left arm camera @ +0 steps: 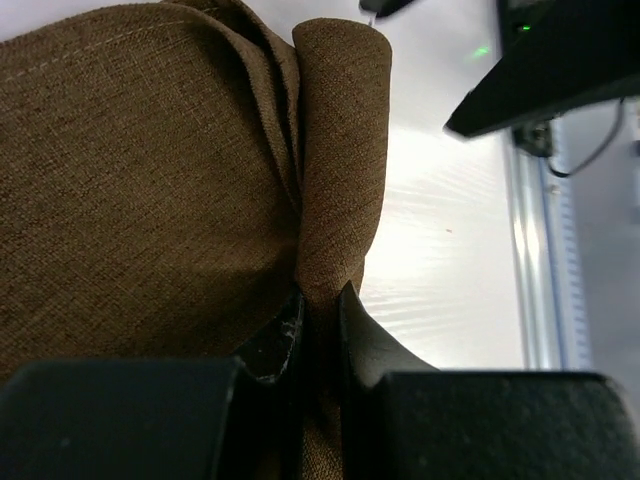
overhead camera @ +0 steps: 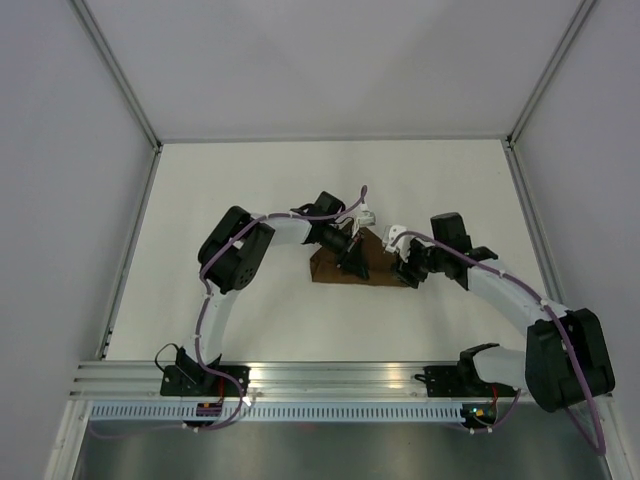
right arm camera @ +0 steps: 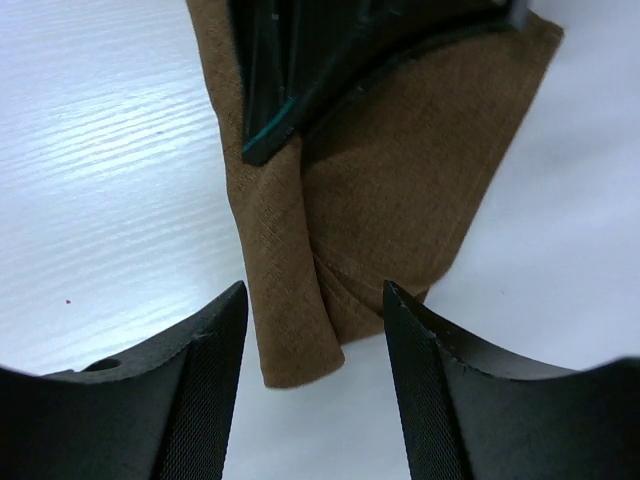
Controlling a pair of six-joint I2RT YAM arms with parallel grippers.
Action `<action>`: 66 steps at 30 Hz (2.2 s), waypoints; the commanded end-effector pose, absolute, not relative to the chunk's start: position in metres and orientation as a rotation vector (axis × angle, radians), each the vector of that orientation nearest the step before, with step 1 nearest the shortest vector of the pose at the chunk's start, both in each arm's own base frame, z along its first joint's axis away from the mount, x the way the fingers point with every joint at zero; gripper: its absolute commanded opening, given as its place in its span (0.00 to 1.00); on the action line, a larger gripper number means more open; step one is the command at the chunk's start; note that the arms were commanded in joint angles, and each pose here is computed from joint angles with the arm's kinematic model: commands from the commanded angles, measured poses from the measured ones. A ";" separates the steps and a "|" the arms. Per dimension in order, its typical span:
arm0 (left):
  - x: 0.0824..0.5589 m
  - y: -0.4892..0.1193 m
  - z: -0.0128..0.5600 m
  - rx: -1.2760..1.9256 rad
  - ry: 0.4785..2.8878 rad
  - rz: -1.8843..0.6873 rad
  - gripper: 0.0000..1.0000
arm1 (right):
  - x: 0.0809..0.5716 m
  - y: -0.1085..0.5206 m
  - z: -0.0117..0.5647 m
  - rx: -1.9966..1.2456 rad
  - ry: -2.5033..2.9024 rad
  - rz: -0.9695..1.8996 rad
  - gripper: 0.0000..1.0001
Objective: Fold the napkin, place the utensils inside, and roll it up
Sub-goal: Roll the napkin with the utensil
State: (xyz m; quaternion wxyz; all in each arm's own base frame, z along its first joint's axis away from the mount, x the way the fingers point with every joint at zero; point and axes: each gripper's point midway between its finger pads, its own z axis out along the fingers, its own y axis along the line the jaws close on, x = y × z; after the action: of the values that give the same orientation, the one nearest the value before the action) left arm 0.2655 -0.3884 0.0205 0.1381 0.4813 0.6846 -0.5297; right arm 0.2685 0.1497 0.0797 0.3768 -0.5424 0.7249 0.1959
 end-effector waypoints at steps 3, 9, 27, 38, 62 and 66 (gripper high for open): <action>0.207 -0.346 -0.037 1.269 2.465 -1.747 0.02 | 0.272 0.178 0.080 -1.515 1.640 0.314 0.63; 0.212 -0.347 -0.038 1.250 2.495 -1.758 0.02 | 0.248 0.195 0.059 -1.606 1.616 0.309 0.63; 0.216 -0.344 -0.046 1.245 2.555 -1.704 0.02 | 0.210 0.210 0.047 -1.747 1.572 0.358 0.63; 0.219 -0.342 -0.041 1.247 2.538 -1.702 0.02 | 0.207 0.211 0.013 -1.835 1.598 0.316 0.55; 0.353 -0.341 0.088 0.997 2.198 -1.024 0.48 | 0.185 0.206 0.004 -2.003 1.960 0.560 0.17; 0.377 -0.318 0.118 0.883 2.121 -0.906 0.49 | 0.186 0.207 0.005 -2.014 2.014 0.675 0.17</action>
State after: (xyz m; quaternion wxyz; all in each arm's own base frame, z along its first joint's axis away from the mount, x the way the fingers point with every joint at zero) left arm 0.3425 -0.3280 0.0727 0.2323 0.3756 0.8132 -0.3791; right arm 0.2159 0.2210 0.0176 0.1957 -0.6940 0.6681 0.1837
